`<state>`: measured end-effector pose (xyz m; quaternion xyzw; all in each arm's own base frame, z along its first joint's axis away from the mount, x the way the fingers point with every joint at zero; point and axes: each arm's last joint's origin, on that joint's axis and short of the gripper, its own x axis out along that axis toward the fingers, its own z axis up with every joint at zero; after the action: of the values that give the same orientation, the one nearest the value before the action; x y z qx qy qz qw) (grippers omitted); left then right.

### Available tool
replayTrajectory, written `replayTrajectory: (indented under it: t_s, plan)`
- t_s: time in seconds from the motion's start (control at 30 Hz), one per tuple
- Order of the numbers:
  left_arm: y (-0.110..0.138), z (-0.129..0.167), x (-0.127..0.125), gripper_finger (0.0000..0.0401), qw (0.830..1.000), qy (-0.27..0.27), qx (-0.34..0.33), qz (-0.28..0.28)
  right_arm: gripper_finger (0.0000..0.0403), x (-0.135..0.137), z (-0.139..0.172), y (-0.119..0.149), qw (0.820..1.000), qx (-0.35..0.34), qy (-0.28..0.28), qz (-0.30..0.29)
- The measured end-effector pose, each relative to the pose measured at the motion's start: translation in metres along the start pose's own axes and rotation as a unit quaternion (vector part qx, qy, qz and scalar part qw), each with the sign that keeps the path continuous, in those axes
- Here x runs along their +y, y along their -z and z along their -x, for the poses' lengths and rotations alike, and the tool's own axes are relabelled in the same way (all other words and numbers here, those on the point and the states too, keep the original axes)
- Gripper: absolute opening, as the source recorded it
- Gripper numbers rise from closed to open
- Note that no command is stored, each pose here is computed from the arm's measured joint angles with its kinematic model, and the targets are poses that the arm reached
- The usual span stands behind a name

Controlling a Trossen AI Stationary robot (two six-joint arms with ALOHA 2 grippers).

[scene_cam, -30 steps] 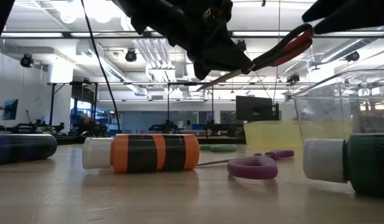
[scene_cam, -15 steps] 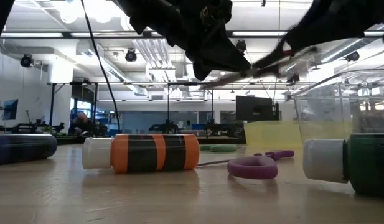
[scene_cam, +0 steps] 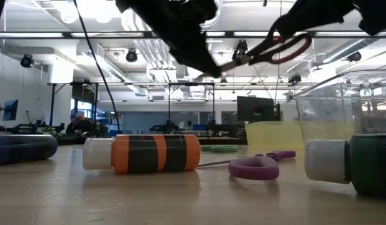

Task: Pick & Place Paint Supplies
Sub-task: Put the black scissors into the yellow bin

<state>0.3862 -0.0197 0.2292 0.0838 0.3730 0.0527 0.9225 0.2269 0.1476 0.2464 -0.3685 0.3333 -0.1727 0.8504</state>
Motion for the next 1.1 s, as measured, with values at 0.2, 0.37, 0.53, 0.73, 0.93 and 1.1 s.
replayTrajectory:
  t_s: [0.2,0.37,0.53,0.73,0.93,1.1]
  plan:
    - [0.006,0.038,0.013,0.0103,0.994,-0.092,0.064,0.008,0.0025,-0.038,-0.006,0.005,0.993,0.08,0.063,-0.059]
    - [0.027,0.05,0.012,0.0103,0.989,-0.092,0.113,0.039,0.0025,-0.071,-0.009,0.022,0.974,0.159,0.102,-0.127]
    - [0.053,0.05,0.005,0.0104,0.987,-0.087,0.119,0.066,0.0025,-0.102,-0.01,0.048,0.937,0.251,0.127,-0.206]
    - [0.072,0.049,0.002,0.0104,0.989,-0.083,0.081,0.09,0.0025,-0.132,-0.021,0.068,0.889,0.36,0.088,-0.268]
    - [0.071,0.052,0.003,0.0104,0.989,-0.078,0.016,0.123,0.0025,-0.164,-0.052,0.081,0.833,0.456,0.058,-0.308]
    - [0.065,0.059,0.0,0.0104,0.99,-0.065,-0.01,0.128,0.0025,-0.186,-0.092,0.094,0.791,0.526,0.047,-0.31]
